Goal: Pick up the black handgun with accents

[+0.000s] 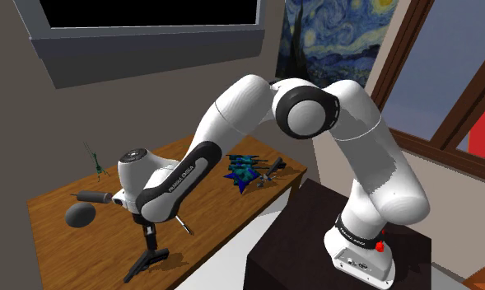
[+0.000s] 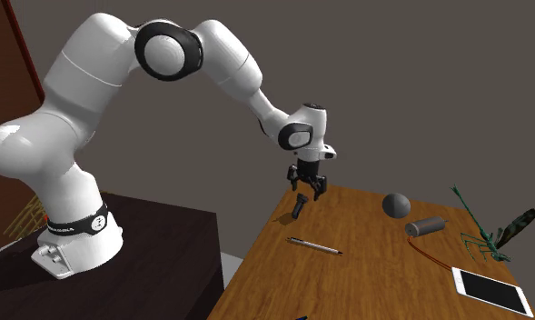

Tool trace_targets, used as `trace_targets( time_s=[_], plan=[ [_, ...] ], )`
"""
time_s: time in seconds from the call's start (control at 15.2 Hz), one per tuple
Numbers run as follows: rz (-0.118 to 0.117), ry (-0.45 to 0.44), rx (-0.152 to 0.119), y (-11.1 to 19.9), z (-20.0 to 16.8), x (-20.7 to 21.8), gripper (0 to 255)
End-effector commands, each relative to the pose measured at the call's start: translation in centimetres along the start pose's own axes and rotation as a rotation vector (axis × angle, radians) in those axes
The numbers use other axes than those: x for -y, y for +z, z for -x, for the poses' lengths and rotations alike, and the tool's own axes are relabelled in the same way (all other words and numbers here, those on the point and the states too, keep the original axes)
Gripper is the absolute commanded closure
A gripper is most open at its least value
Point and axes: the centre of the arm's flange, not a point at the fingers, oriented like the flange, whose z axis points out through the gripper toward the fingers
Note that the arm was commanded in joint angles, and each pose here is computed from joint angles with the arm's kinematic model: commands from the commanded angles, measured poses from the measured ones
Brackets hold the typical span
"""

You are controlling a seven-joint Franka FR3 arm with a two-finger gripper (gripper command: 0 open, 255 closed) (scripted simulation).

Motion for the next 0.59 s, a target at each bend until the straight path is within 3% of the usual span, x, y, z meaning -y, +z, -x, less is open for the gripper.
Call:
trace_targets(
  time_s=[0.0, 0.26, 0.53],
  plan=[
    [-0.001, -0.05, -0.005, 1.2, -2.0, 1.0, 0],
    [-0.004, -0.149, -0.015, 4.2, -5.5, 3.4, 0],
    [-0.004, -0.152, -0.015, 5.8, -5.5, 3.3, 0]
  ],
)
